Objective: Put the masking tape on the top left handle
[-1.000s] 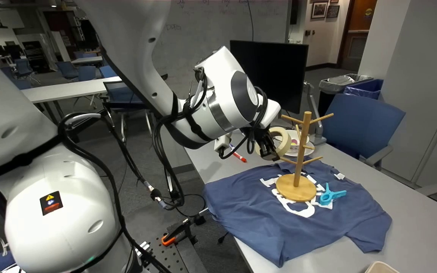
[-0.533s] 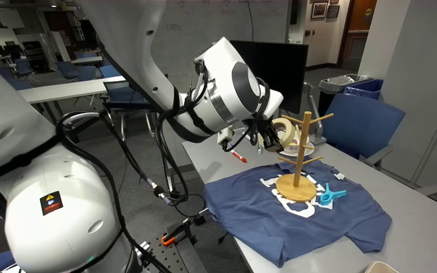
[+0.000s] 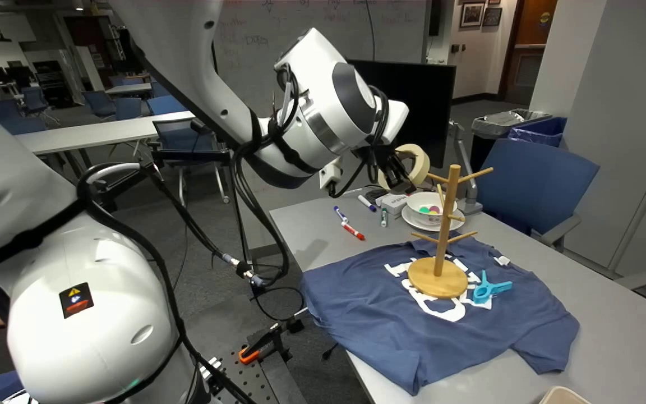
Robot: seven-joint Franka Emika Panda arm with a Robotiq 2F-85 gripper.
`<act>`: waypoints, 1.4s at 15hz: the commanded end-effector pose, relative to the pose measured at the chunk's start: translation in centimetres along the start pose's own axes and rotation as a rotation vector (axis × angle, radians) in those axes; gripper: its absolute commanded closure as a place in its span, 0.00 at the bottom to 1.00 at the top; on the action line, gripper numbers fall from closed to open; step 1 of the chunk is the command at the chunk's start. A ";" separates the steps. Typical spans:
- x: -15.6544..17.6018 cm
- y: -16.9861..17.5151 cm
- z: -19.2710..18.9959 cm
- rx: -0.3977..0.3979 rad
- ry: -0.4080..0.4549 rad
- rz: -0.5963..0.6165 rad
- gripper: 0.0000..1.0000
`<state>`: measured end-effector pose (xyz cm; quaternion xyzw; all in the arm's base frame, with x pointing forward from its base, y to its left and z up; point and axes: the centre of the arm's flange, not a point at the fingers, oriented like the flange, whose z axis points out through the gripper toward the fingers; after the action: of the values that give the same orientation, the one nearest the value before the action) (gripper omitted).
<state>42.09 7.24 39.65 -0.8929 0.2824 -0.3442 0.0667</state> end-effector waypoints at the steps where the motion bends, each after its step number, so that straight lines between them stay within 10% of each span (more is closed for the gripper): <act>1: 1.1 -2.9 -0.1 0.017 0.037 -0.014 0.94; 21: 1.1 -6.6 8.2 -0.036 -0.037 -0.060 0.94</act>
<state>49.69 11.35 36.29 -0.9115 0.2474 -0.3243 0.0524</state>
